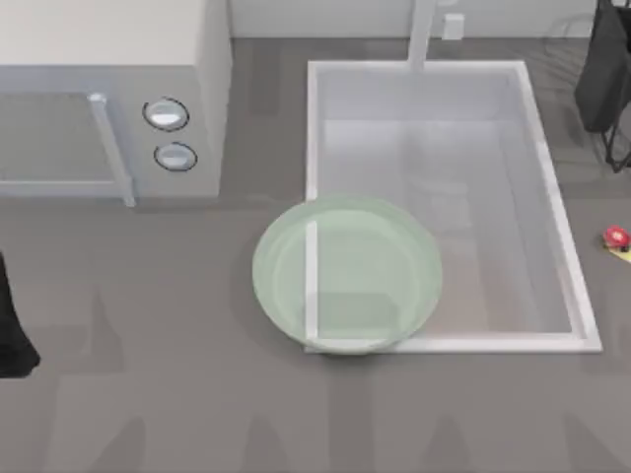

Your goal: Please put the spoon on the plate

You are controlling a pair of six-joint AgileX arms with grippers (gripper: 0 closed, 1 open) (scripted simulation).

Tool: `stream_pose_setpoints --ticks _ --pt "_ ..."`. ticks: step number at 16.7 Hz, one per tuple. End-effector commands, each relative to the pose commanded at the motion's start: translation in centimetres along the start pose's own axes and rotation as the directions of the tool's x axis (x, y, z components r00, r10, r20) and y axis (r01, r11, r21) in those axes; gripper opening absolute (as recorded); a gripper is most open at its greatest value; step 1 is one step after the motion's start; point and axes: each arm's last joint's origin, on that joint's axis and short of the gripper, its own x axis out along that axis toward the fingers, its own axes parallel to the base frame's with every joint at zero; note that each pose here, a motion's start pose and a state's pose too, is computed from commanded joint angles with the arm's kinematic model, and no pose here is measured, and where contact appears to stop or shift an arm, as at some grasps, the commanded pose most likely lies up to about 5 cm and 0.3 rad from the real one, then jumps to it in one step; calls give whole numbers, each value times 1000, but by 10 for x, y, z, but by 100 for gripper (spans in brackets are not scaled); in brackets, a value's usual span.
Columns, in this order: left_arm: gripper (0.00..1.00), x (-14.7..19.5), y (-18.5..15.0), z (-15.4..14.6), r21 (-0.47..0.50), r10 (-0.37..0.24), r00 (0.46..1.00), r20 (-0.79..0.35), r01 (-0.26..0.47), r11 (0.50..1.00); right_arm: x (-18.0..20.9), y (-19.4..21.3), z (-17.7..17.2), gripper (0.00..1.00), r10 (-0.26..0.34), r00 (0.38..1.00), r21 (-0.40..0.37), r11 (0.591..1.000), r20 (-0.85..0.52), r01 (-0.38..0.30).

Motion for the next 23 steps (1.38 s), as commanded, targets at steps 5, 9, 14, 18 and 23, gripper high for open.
stream_pose_setpoints --ticks 5,9,14,18,23 --pt "100 0 0 0 0 0 1000 0 0 1000 1 -1 11 100 -7 999 -31 1000 -45 5" --pt "100 0 0 0 0 0 1000 0 0 1000 10 -1 48 100 -15 977 -127 992 -214 -12" --pt "100 0 0 0 0 0 1000 0 0 1000 62 -3 86 100 -21 814 -244 958 -580 -150" --pt "100 0 0 0 0 0 1000 0 0 1000 130 -8 84 100 -19 534 -232 914 -846 -334" --pt "100 0 0 0 0 0 1000 0 0 1000 205 -15 59 100 -8 199 -113 849 -980 -517"
